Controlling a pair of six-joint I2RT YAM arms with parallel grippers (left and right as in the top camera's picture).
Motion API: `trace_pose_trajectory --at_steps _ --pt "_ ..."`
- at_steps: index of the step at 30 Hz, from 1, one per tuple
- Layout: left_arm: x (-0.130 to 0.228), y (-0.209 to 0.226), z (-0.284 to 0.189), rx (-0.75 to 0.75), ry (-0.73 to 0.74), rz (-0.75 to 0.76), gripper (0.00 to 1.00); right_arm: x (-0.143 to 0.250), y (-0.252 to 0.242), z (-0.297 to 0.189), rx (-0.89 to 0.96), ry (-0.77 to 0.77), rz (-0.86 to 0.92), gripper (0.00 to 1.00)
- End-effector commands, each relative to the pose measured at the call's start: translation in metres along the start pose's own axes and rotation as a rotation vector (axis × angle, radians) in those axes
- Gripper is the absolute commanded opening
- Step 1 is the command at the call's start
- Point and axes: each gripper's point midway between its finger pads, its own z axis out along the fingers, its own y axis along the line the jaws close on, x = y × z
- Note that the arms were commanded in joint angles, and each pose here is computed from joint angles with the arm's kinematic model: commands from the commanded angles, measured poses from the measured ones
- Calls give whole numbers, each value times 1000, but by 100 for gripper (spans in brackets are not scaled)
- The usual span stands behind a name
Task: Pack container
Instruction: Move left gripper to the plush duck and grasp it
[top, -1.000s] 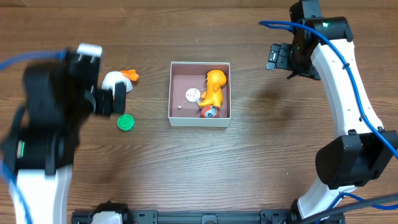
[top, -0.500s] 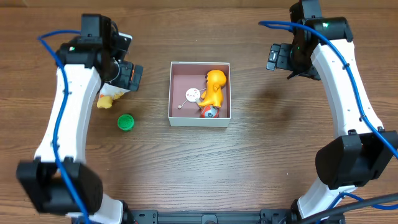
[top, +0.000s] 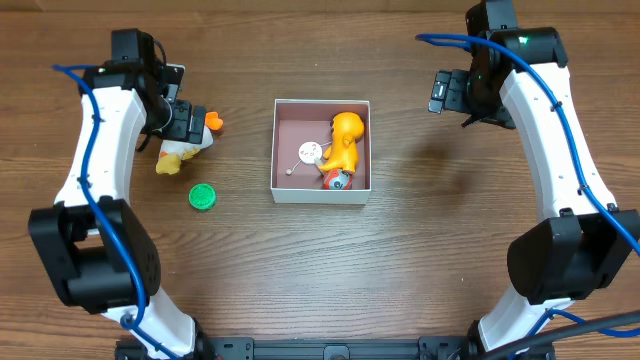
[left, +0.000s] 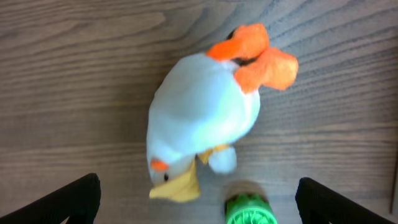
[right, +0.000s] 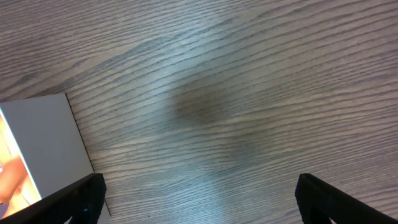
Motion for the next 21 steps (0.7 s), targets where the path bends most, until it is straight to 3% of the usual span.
trace_pose_trajectory --at_steps 1,8,10,11,13,18,21 --pt "-11 -4 16 13 -8 43 100 -7 -1 -15 -11 -48 3 100" --pt "-15 -5 45 20 8 43 97 -7 -1 -15 -10 -47 3 100" --pt "-12 -6 55 26 30 44 86 -7 -1 -15 -11 -48 3 100" --pt "-11 -6 59 29 39 48 72 -7 -1 -15 -11 -48 3 100" --pt "-8 -7 67 33 57 55 54 -7 -1 -15 -11 -48 3 100" --pt "-4 -9 81 45 83 59 52 -7 -1 -15 -11 -48 3 100" --pt "-4 -12 83 60 81 58 23 -7 -1 -15 -11 -48 3 100"
